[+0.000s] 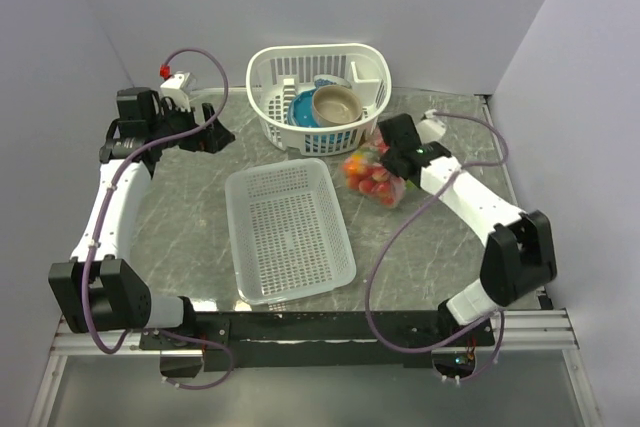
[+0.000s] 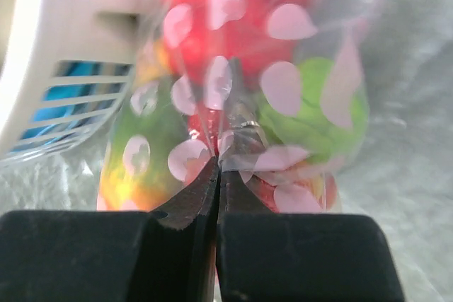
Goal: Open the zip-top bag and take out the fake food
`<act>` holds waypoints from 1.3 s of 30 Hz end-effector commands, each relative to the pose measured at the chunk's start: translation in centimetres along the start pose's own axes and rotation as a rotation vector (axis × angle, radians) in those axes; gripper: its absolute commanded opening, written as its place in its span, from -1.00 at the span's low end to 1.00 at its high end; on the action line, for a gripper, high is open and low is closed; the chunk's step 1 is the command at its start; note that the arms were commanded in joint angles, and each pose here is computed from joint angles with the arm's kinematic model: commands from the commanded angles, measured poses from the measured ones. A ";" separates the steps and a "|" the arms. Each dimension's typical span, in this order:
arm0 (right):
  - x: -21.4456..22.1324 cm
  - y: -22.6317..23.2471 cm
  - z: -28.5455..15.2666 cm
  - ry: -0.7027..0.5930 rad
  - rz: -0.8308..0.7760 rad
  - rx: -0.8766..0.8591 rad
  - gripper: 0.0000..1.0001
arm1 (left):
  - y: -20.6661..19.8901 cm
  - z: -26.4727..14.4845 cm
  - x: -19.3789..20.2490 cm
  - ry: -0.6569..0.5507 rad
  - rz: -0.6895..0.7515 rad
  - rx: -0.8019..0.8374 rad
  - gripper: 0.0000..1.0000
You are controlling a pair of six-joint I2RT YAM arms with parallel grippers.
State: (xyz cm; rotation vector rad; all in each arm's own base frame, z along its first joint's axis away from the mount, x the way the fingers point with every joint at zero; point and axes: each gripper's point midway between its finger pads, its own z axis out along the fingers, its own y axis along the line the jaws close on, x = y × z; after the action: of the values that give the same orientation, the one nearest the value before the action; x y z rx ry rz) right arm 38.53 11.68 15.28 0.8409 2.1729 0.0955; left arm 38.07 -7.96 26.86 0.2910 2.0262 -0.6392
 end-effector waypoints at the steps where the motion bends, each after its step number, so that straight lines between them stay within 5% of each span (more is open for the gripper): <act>1: -5.4 -3.9 -2.2 -0.217 0.136 0.074 -1.00 | -1.4 -1.8 -1.3 -0.052 0.065 0.009 0.99; 9: -12.6 -1.6 -10.6 -0.365 0.164 -0.105 -1.00 | 0.4 -3.9 2.8 0.076 0.186 -0.072 0.99; 15: -15.2 -0.1 -16.0 -0.419 0.199 -0.276 -1.00 | 4.0 -7.3 9.0 0.279 0.312 -0.149 0.99; 22: -14.5 0.6 -18.7 -0.384 0.186 -0.391 -1.00 | 1.9 -8.8 16.7 0.407 0.521 0.000 0.99; 29: -14.1 -1.5 -19.5 -0.407 0.200 -0.382 -1.00 | -3.3 -5.5 18.6 0.398 0.611 0.150 0.99; 36: -14.4 -2.7 -21.3 -0.440 0.234 -0.422 -0.98 | -1.7 -4.1 21.2 0.552 0.701 0.144 0.92; 39: -14.5 -3.2 -21.5 -0.454 0.219 -0.417 -0.95 | -0.8 -5.9 18.6 0.512 0.764 0.099 0.96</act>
State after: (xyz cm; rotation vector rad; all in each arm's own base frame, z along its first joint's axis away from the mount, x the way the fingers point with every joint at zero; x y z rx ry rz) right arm 28.86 5.33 35.31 0.7650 1.6830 0.3657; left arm 22.85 -8.95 11.05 1.2614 2.1915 -0.3463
